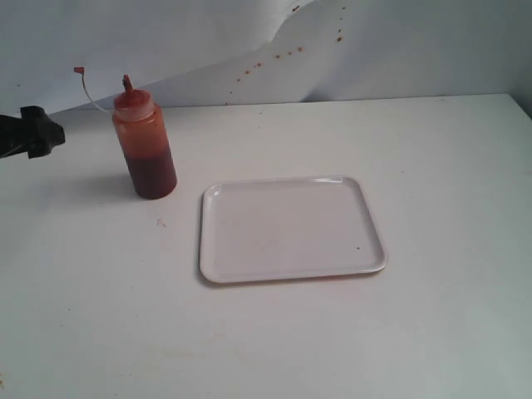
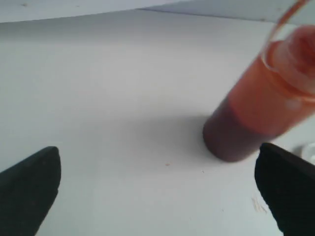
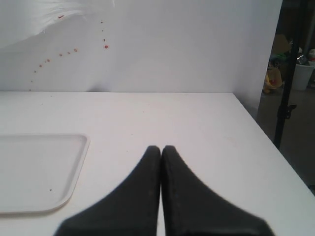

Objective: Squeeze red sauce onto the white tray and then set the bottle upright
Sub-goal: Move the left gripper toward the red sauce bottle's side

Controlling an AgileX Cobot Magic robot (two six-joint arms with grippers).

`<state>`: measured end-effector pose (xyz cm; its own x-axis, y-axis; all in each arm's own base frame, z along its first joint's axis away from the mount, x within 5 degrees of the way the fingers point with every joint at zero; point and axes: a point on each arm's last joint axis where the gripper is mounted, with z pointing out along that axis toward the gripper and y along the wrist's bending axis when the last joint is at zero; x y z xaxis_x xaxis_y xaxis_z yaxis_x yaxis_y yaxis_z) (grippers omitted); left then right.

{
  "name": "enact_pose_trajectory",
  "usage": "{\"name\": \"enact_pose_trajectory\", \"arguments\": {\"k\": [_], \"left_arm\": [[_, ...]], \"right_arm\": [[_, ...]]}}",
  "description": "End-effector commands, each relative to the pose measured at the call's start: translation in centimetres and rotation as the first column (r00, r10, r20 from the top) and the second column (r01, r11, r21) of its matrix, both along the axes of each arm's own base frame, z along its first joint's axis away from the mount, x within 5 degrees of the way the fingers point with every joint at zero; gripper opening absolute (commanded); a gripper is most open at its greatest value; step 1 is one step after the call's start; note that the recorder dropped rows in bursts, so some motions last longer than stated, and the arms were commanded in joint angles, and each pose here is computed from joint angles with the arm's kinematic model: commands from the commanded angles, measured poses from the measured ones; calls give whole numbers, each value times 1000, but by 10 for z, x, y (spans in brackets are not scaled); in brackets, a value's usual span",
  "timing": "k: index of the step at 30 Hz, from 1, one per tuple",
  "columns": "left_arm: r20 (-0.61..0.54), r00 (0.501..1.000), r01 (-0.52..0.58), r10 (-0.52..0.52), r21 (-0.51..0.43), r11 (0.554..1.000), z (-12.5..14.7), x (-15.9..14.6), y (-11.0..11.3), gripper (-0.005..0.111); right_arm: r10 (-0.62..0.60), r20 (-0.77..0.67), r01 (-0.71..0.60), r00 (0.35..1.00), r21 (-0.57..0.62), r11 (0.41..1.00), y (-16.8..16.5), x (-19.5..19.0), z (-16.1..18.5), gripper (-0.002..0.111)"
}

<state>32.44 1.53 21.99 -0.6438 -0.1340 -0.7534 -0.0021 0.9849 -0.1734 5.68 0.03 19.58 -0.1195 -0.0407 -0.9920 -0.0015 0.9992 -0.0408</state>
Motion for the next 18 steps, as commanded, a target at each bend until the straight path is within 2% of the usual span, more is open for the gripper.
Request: {"name": "enact_pose_trajectory", "arguments": {"k": [1,3,7,9,11,18], "left_arm": [[-22,978,207,-208,-38,978,3,-3,-16,104],[-23,972,230,-233,-91,969,9,-1,-20,104],[-94,933,342,-346,-59,938,22,0,-23,104],[-118,941,310,-317,-77,948,27,1,-22,104],[-115,956,255,-271,-140,957,29,3,-23,104],[-85,968,211,-235,-222,952,33,5,-26,104]], "right_arm": [[-3,-7,3,1000,5,1000,0,0,-1,0],[-3,-7,3,1000,5,1000,0,0,-1,0],[-3,-7,3,1000,5,1000,0,0,-1,0],[-3,-7,3,1000,5,1000,0,0,-1,0],[-3,-7,3,1000,3,1000,0,0,-1,0],[-3,-7,3,1000,3,1000,0,0,-1,0]]}}
